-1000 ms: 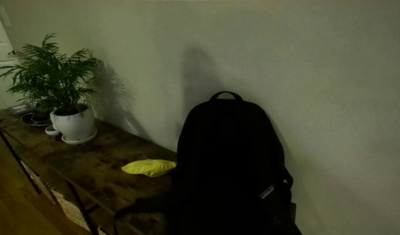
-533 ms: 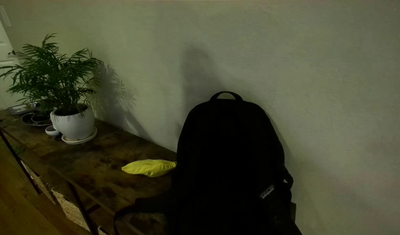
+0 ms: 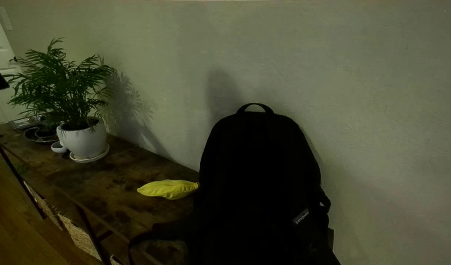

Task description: Get the yellow object from the countertop and put it in the black bag

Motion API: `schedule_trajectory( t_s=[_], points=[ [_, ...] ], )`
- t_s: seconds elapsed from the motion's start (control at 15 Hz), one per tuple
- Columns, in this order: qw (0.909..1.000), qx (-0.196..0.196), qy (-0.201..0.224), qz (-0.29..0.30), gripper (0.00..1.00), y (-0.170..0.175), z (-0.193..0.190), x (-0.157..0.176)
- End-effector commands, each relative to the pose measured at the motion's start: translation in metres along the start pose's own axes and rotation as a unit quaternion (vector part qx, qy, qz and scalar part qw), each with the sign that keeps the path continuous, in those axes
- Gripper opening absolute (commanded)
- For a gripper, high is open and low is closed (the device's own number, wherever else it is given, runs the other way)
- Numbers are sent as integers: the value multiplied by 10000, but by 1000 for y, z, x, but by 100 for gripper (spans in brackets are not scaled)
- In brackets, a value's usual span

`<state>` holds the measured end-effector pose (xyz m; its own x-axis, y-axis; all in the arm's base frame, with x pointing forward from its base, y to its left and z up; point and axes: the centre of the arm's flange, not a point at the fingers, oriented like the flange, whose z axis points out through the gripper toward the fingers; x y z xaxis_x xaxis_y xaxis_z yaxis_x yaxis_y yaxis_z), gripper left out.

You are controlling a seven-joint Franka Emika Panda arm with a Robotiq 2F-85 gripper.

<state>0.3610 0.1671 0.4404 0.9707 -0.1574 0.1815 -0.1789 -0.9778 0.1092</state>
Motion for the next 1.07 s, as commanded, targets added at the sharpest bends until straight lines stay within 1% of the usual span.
schedule_trajectory(
  t_s=[0.0,0.07,0.2,0.47,0.53,0.87,1.0],
  points=[
    [9991,-155,139,372,100,1,39,18],
    [9998,-81,38,158,100,3,20,10],
    [9998,-92,-45,160,100,2,29,13],
    [9999,-74,-14,150,100,1,26,14],
    [9999,-37,-32,166,100,0,31,13],
    [9992,193,-250,259,100,-4,85,24],
    [9989,220,-303,293,100,-2,107,30]
  ],
)
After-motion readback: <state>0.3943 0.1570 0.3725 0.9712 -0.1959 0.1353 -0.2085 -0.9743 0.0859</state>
